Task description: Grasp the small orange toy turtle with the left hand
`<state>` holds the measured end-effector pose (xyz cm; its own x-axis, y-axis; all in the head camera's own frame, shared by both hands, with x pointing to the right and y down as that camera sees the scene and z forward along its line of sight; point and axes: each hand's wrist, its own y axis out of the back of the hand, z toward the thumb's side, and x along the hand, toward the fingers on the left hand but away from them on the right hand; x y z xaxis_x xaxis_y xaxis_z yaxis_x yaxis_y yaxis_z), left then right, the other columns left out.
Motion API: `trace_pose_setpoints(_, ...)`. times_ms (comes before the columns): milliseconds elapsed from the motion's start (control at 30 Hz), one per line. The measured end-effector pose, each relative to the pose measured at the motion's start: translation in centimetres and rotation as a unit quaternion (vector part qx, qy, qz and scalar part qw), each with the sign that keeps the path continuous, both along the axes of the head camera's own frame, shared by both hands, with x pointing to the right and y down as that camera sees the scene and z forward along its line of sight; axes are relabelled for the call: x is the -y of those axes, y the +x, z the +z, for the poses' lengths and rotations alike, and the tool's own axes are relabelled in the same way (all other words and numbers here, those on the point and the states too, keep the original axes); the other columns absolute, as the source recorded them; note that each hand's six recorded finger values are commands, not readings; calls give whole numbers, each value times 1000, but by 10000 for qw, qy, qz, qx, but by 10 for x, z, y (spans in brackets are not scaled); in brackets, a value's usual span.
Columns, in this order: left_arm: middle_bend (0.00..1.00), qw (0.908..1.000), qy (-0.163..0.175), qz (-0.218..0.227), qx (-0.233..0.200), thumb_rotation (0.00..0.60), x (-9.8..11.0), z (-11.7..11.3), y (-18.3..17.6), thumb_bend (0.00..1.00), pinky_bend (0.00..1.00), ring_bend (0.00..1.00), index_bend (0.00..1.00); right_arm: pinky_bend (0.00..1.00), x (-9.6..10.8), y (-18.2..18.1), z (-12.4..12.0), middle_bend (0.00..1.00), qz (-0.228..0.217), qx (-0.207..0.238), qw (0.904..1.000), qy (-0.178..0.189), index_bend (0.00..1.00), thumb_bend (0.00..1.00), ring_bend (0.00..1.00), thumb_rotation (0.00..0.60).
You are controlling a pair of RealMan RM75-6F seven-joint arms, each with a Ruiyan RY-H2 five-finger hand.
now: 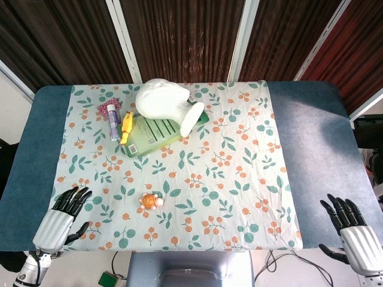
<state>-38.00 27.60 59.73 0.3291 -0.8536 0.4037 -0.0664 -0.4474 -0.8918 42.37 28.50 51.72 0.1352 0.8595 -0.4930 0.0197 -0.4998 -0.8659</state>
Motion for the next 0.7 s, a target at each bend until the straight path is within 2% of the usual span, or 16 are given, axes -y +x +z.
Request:
trace_pose_setpoints(100,62,9999,-62,112,-27,600,-3,4,6,320,146,5,8,0,0,-1,-1,0,3,9,10000,6,0,133,0,600)
trace_pose_setpoints(133,64,9998,-106,172,-52,600,-4,7,10,319,169,22,9,0,0,0,-1,0,9,10,10000,15,0,133,0,600)
trace_pose_setpoints(167,66,9996,-133,223,-87,600,-5,9,14,319,233,78,11,0,0,0,-2,0,20,16,10000,20,0,132,0,600)
trace_pose_setpoints(233,73,9991,-119,357,-182,600,-5,17,26,320,495,313,25,0,2,0,-3,0,52,43,10000,56,0,132,0,600)
trace_pose_setpoints(300,102,9983,-67,531,-241,600,-5,26,40,319,847,638,66,0,3,0,-2,0,45,38,10000,52,0,133,0,600)
trace_pose_setpoints(333,122,9974,-33,654,-315,600,-5,32,51,319,949,755,92,0,2,0,-1,0,36,42,10000,22,0,133,0,600)
trace_pose_setpoints(400,148,9958,-17,800,-440,600,-5,42,70,317,999,874,132,0,3,-2,0,0,17,61,10000,-6,0,132,0,600)
trace_pose_setpoints(500,185,9938,-146,976,-509,600,-4,59,97,316,1000,956,182,0,5,-3,0,0,13,102,9999,-12,0,133,0,600)
trace_pose_setpoints(600,201,9925,-151,1161,-343,600,-1,74,116,315,1000,981,204,0,7,-1,0,0,48,124,9999,-9,0,133,0,600)
trace_pose_setpoints(700,190,9915,28,1299,-68,600,4,86,135,317,1000,988,217,0,9,1,-1,0,91,140,9999,1,0,133,0,600)
